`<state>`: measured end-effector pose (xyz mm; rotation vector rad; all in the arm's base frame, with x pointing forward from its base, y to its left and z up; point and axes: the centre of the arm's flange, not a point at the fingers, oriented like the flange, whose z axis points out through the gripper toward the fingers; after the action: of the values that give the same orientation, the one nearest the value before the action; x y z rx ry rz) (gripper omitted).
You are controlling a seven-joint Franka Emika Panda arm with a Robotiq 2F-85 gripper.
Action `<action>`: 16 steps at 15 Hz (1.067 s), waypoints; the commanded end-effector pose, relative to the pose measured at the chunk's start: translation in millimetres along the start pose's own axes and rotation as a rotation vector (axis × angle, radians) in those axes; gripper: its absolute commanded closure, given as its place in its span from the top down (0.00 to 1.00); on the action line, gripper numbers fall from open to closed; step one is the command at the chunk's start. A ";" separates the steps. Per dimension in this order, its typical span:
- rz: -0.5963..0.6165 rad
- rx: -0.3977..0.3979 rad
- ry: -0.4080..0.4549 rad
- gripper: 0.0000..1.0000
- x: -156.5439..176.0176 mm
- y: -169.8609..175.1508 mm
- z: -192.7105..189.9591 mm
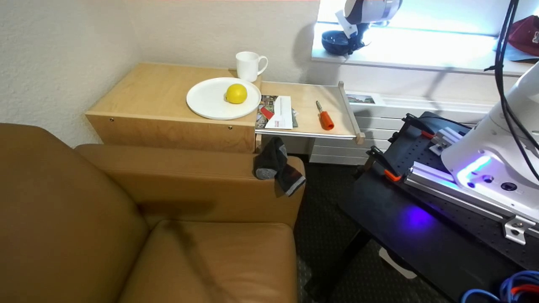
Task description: Move the black bowl to the edge of the wall
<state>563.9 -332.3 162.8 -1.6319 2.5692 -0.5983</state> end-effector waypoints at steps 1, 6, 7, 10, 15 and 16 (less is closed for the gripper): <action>0.017 0.002 0.001 0.05 28.1 22.4 23.6; 0.017 0.004 -0.029 0.48 25.4 15.1 9.7; 0.022 0.000 -0.027 0.13 26.6 15.4 9.1; 0.027 -0.002 -0.035 0.02 13.4 4.5 -0.8; 0.005 -0.016 -0.034 0.53 7.7 0.6 -13.6; -0.017 -0.040 -0.023 0.61 10.5 1.6 -14.4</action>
<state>561.1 -336.6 164.7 -1.6197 2.5434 -0.5847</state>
